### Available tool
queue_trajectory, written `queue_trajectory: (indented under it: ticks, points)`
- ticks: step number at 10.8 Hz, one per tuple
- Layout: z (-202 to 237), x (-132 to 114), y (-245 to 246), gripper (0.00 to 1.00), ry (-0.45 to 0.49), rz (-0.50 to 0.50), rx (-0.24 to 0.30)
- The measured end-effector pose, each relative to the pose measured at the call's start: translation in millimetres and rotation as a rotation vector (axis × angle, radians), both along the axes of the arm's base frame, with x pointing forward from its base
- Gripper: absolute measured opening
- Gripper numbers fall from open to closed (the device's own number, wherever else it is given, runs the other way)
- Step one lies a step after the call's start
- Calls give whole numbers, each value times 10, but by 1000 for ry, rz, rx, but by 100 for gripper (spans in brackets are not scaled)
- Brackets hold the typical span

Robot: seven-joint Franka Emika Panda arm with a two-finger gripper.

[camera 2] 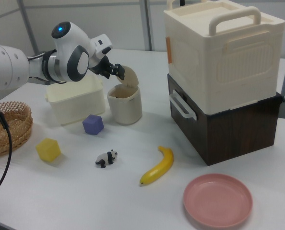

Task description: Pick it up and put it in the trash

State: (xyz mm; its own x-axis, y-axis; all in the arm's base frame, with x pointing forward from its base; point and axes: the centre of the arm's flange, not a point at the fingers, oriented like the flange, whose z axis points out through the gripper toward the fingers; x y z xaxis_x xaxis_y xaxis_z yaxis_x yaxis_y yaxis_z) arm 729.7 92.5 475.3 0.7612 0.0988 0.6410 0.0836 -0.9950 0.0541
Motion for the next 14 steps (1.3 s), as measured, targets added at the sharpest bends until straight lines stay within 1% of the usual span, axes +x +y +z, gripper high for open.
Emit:
queue_trajectory:
  ticks: [3,4,5,6,7,10,12,13,14]
  points:
    - [13,-3,-2,75,-1,-10,8]
    - [39,-20,-8,79,9,-35,28]
    - [69,-59,-18,81,52,-60,40]
    - [129,-123,-31,87,111,-78,42]
    - [231,-222,-50,99,182,-91,38]
    - [586,-662,-136,100,424,-121,17]
    - [724,-957,-175,100,573,-133,2]
    - [738,-1059,-166,100,628,-132,-5]
    - [756,-1104,-171,100,648,-131,-5]
